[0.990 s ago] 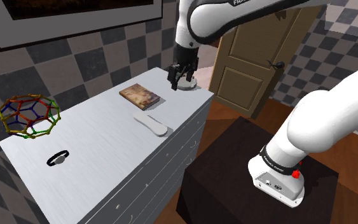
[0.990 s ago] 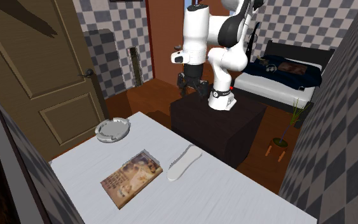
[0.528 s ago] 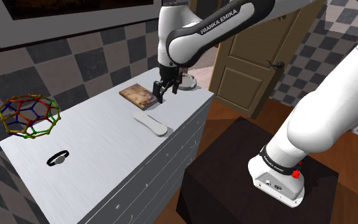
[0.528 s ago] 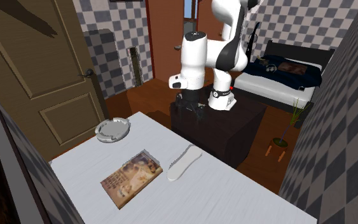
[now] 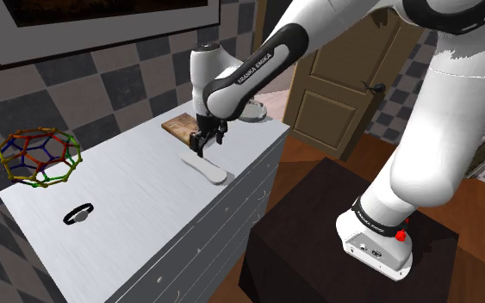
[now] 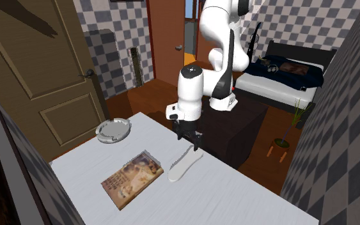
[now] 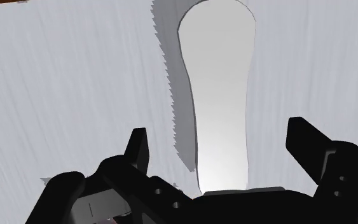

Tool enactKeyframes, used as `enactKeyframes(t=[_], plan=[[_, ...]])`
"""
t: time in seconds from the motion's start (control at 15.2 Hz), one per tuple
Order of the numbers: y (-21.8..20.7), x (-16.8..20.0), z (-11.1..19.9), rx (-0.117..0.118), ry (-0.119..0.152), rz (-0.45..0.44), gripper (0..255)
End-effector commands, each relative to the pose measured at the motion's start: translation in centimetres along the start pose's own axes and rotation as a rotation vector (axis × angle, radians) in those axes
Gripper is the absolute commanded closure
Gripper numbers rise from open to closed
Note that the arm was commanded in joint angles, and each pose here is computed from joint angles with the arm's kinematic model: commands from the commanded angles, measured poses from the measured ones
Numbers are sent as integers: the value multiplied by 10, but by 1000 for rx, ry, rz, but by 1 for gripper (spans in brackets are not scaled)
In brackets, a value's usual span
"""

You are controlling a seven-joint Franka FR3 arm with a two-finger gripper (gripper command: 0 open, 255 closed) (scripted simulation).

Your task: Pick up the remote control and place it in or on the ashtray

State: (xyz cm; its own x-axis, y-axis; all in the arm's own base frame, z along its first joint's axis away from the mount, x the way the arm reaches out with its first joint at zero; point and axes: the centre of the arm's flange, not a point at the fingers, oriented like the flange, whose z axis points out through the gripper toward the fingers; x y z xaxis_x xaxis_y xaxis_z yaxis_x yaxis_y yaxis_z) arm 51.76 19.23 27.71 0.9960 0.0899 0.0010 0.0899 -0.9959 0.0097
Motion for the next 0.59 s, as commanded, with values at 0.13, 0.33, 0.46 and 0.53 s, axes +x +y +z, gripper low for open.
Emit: enactKeyframes(t=[0.13, 0.33, 0.46, 0.53], plan=[[-18, 24, 45, -9, -10, -2, 0], [-20, 27, 61, -10, -12, -2, 0], [-20, 27, 72, -10, -12, -2, 0], [-20, 26, 77, -10, -12, -2, 0]])
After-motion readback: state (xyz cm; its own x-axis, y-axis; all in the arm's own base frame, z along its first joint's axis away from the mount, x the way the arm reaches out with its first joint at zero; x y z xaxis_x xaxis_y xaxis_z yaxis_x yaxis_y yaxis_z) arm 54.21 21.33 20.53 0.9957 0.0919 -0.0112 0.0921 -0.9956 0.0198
